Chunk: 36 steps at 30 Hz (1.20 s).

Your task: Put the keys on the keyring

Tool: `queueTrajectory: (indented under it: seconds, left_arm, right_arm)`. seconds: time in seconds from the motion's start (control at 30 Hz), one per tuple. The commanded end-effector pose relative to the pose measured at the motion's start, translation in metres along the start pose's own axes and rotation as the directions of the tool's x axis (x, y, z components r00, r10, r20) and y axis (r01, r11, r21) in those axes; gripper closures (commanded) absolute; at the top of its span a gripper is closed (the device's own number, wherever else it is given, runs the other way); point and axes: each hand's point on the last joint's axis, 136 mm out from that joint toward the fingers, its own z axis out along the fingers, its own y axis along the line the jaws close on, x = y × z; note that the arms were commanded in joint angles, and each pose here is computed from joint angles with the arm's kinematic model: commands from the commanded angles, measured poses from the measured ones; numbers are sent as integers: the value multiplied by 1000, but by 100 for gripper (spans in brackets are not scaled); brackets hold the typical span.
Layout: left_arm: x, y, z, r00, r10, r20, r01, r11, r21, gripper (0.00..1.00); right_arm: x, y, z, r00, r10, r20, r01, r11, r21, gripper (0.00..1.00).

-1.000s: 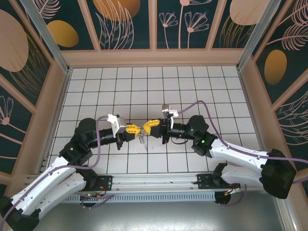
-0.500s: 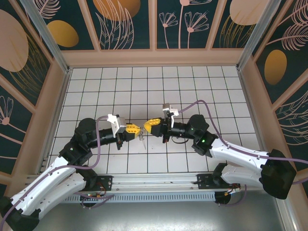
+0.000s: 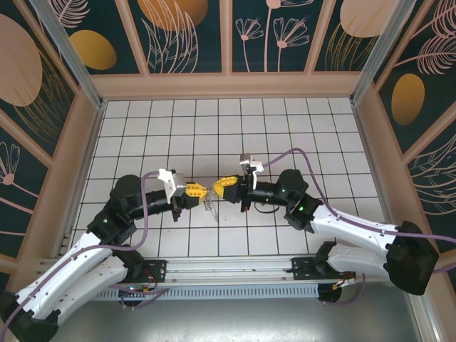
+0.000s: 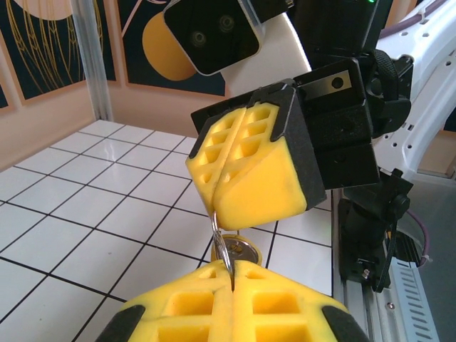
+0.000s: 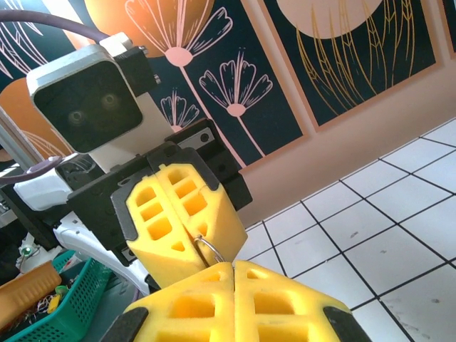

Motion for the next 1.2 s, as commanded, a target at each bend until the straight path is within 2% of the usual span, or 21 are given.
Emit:
queueTrajectory:
  seconds: [0.0, 0.57, 0.77, 0.83, 1.0, 1.17]
  left_arm:
    - [-24, -11, -5, 996, 59, 72, -62, 997, 39, 100]
    - [-25, -6, -5, 995, 63, 73, -64, 998, 11, 100]
    - [-24, -1, -3, 996, 63, 62, -62, 998, -10, 100]
    - [-26, -1, -3, 996, 67, 66, -67, 998, -11, 100]
    - [-27, -2, -2, 995, 71, 67, -71, 997, 1, 100]
    - [-31, -11, -2, 993, 72, 91, -77, 996, 50, 100]
  right_arm:
    - [6, -17, -1, 999, 33, -7, -32, 997, 66, 100]
    - [11, -14, 6, 996, 63, -64, -62, 998, 24, 99]
    - [3, -6, -2, 998, -3, -68, 5, 1000, 30, 70]
    - [1, -4, -5, 996, -41, -81, 45, 998, 43, 64]
    - [-8, 4, -18, 975, -192, -109, 201, 977, 73, 58]
    - [-14, 22, -26, 925, -371, -85, 374, 927, 20, 57]
